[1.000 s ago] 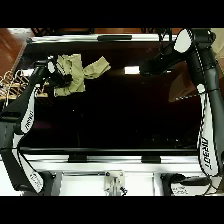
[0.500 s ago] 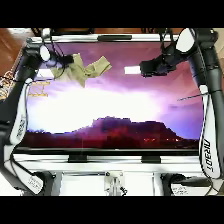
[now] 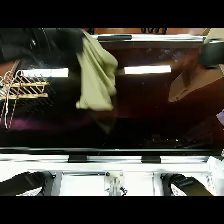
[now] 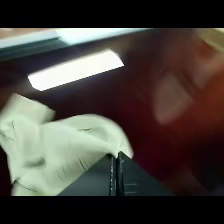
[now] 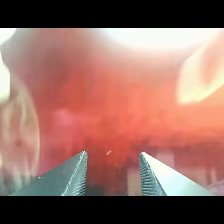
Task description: Fold the shirts.
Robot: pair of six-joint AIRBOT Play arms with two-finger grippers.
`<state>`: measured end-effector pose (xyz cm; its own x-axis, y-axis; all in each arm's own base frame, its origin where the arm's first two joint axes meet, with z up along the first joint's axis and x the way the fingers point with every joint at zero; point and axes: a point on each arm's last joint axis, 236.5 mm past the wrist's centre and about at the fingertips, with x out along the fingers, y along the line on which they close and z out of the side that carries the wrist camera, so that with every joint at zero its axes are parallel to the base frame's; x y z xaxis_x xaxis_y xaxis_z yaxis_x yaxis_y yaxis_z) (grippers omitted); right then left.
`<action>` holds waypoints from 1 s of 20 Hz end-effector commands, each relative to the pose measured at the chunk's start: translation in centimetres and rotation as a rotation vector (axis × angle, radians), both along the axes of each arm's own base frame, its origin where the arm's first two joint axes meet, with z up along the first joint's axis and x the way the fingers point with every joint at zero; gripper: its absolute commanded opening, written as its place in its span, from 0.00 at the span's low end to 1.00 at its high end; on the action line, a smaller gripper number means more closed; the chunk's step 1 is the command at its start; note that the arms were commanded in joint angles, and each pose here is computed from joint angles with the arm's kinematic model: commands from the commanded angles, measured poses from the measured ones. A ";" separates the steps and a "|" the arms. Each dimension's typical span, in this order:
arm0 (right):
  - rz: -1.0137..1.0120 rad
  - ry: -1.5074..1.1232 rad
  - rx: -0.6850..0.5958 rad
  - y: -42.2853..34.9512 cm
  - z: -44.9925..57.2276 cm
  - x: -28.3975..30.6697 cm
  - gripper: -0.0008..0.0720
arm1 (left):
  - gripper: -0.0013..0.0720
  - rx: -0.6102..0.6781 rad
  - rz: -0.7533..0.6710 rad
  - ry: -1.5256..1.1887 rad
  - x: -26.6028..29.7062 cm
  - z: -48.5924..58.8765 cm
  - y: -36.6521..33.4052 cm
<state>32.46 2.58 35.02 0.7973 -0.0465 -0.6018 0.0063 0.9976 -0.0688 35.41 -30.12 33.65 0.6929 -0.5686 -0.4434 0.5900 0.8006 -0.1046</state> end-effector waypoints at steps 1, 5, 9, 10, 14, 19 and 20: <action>-0.100 -0.181 0.049 -3.8 5.3 -6.9 0.63 | 0.08 0.123 -0.144 0.174 -7.4 -7.8 -4.6; -0.053 -0.088 0.092 -3.0 3.6 -10.6 0.62 | 0.08 0.298 -0.083 0.414 -11.1 -22.1 -5.1; -0.040 0.128 0.067 -1.8 -1.6 -9.7 0.62 | 0.08 0.366 -0.045 0.535 -13.8 -28.1 -4.0; -0.043 0.165 0.051 -1.6 -2.8 -8.6 0.63 | 0.08 0.372 -0.050 0.536 -14.1 -28.2 -4.0; 0.006 0.306 -0.015 0.5 -8.9 -2.6 0.63 | 0.08 0.425 -0.035 0.568 -15.2 -27.8 -2.0; 0.200 0.661 -0.053 5.7 -22.3 2.7 0.94 | 0.08 0.526 0.000 0.619 -16.2 -28.4 0.7; 0.238 0.744 -0.090 5.8 -25.4 3.2 0.87 | 0.08 0.526 0.000 0.620 -16.3 -28.4 0.7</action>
<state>34.13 6.73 17.09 0.3666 -0.0057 -0.9304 -0.1744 0.9818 -0.0748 19.71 -30.59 5.61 0.2533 -0.2260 -0.9406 0.5567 0.8293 -0.0494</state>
